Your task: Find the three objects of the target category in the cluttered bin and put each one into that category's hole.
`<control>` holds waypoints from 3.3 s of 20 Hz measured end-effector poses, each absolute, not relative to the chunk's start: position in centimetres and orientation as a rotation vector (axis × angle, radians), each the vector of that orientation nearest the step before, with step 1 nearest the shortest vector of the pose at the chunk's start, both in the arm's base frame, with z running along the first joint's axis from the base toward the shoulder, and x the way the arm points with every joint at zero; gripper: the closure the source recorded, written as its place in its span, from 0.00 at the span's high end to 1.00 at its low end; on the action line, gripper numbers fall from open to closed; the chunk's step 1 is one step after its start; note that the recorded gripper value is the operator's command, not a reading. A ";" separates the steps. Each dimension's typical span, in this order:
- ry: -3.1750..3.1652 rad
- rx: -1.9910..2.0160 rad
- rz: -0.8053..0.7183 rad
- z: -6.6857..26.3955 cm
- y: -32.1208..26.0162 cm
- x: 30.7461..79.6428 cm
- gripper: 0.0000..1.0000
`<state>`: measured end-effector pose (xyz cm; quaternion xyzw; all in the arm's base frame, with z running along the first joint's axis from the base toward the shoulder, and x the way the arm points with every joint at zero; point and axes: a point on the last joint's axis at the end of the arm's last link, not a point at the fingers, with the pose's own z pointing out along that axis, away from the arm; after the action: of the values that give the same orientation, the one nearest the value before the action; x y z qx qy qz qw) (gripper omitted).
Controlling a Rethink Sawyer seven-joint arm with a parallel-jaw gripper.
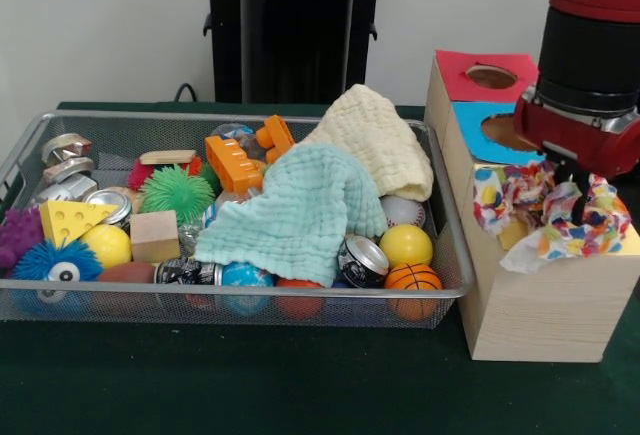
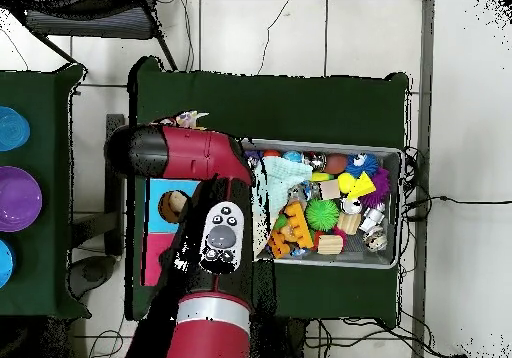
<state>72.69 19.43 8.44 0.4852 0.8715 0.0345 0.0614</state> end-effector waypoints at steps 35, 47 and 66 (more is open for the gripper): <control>2.764 1.343 -0.199 8.7 24.1 67.1 0.00; 2.607 1.328 -0.233 6.8 22.5 69.5 0.00; 2.589 1.500 -0.151 4.5 20.2 71.4 0.00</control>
<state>71.38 20.23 4.52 0.4993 0.8619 -0.0503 0.0727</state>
